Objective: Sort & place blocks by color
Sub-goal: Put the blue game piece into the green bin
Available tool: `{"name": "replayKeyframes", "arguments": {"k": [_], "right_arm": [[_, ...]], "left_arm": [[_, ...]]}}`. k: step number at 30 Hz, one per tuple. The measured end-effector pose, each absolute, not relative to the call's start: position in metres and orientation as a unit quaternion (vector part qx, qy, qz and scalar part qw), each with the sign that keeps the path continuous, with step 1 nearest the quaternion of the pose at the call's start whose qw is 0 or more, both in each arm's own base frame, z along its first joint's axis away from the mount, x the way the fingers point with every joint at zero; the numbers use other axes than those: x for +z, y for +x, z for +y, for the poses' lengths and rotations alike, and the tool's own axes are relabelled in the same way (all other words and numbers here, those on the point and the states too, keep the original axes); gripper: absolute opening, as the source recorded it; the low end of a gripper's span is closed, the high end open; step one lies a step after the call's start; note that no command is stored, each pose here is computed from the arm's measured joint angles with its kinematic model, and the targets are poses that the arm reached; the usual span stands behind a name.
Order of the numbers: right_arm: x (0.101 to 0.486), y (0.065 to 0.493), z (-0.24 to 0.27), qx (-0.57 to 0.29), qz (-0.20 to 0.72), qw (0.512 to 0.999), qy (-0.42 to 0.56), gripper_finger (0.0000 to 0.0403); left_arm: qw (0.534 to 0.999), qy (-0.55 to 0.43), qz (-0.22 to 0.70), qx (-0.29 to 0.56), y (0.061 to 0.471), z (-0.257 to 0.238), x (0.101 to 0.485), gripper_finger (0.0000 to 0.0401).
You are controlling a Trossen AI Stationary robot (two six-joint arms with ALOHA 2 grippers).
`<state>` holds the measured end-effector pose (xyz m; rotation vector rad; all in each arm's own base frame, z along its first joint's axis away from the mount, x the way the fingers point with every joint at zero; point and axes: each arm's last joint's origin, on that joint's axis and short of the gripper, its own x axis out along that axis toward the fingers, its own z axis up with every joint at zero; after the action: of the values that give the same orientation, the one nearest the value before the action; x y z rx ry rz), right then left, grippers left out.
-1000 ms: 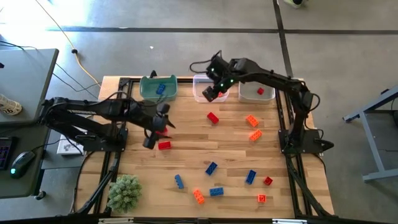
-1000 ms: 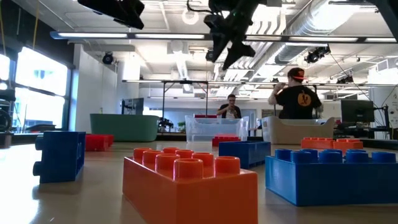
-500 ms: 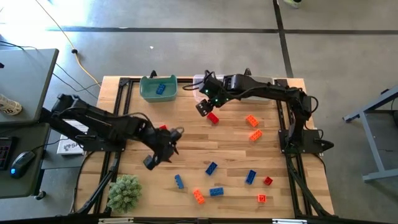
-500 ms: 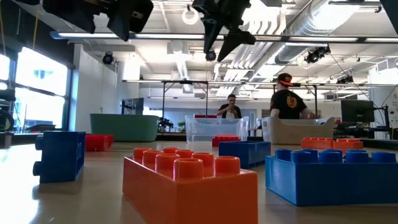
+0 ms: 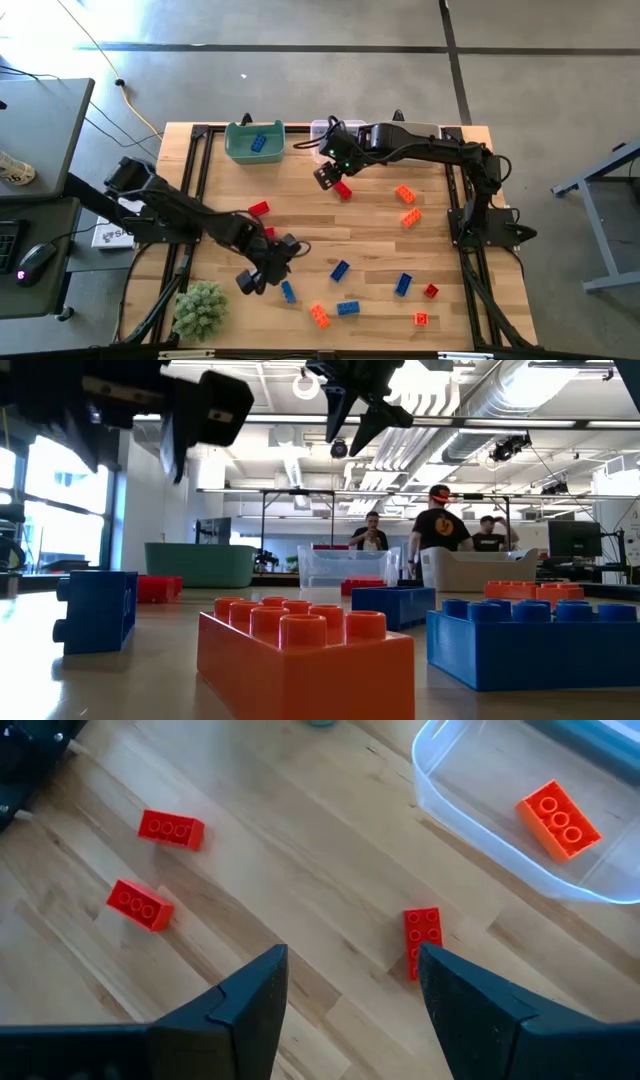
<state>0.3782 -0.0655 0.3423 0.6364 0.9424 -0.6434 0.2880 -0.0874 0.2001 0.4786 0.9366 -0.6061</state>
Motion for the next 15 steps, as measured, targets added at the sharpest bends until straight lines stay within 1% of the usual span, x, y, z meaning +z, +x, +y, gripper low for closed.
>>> {"name": "replayKeyframes", "arguments": {"k": [15], "right_arm": [[0.342, 0.378, -0.066, -0.312, 0.431, 0.79, 0.305, 0.0211]], "left_arm": [[0.786, 0.257, 0.481, -0.291, 0.3, -0.112, 0.152, 0.02]]}}
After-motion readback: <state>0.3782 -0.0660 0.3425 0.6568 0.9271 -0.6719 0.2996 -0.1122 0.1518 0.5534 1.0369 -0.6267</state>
